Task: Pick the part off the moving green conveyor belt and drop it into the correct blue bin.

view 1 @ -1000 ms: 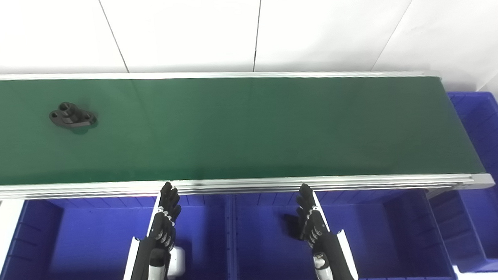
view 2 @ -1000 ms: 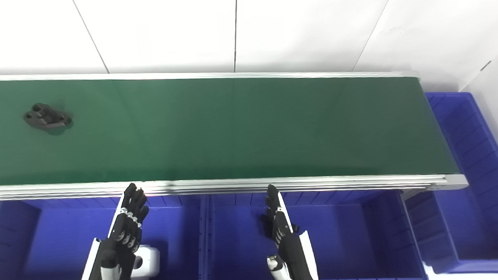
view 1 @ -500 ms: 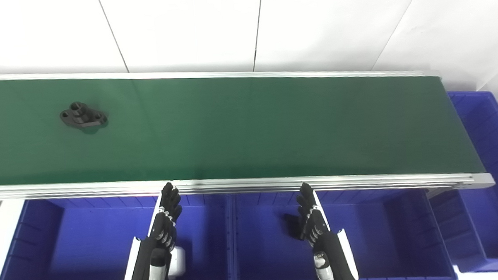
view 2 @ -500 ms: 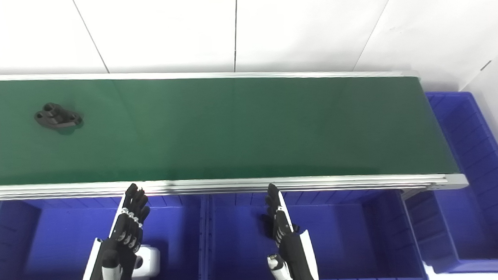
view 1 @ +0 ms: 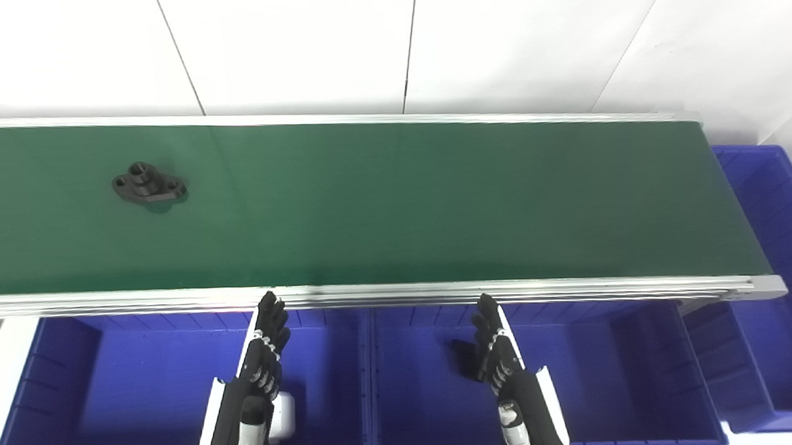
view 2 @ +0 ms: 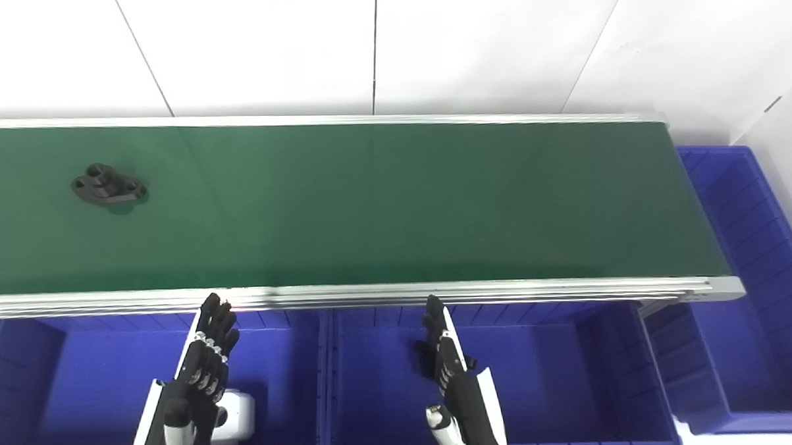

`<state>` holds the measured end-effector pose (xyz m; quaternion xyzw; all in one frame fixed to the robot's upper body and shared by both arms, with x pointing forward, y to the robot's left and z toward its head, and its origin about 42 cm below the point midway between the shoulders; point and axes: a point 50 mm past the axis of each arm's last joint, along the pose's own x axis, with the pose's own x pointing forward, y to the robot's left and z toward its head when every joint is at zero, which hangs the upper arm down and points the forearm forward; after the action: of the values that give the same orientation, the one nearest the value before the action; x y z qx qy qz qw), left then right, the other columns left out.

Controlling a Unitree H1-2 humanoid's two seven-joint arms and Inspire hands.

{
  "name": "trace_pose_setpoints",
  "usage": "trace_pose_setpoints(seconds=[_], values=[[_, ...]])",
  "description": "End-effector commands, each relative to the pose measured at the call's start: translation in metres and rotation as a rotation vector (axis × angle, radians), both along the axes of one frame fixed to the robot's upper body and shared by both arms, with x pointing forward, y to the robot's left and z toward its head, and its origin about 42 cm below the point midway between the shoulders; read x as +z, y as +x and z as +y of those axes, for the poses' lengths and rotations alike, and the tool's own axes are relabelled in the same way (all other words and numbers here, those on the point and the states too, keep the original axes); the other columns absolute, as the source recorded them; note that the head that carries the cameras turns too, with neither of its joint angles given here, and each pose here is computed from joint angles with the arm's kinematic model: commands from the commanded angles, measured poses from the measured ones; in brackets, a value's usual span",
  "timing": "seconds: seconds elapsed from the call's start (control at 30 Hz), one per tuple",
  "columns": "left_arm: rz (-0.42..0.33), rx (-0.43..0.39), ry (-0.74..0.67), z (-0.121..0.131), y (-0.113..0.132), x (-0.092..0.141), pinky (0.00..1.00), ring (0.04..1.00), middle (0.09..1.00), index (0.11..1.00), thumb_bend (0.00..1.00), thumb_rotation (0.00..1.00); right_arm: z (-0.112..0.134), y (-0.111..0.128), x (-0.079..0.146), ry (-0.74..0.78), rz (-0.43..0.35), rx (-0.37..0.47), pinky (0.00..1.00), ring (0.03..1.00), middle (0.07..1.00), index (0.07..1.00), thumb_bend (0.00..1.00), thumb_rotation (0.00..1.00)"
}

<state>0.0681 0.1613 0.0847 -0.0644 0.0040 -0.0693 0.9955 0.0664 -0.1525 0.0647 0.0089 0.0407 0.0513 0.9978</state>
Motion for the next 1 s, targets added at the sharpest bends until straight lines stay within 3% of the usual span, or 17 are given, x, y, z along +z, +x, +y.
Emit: trace_pose_setpoints(seconds=[0.0,0.4,0.67,0.97], values=[[-0.034,0.001,-0.013,-0.005,-0.003,0.002,1.00,1.000,1.000,1.000,0.82,1.00,-0.004,0.000,0.005,0.017,-0.073,-0.001,1.00,0.991,1.000,1.000,1.00,1.00],[-0.028,0.006,-0.014,-0.027,0.004,-0.021,1.00,1.000,1.000,1.000,0.84,1.00,-0.027,0.003,-0.017,-0.004,-0.058,0.005,1.00,1.000,1.000,1.000,1.00,1.00],[-0.022,0.004,-0.018,-0.039,0.006,-0.021,1.00,1.000,1.000,1.000,0.87,0.98,-0.040,0.006,-0.022,-0.011,-0.051,-0.001,1.00,1.000,1.000,1.000,1.00,1.00],[-0.029,0.005,-0.009,-0.046,0.008,-0.021,1.00,1.000,1.000,1.000,0.82,0.99,-0.048,0.006,-0.022,-0.009,-0.048,0.009,1.00,1.000,1.000,1.000,1.00,1.00]])
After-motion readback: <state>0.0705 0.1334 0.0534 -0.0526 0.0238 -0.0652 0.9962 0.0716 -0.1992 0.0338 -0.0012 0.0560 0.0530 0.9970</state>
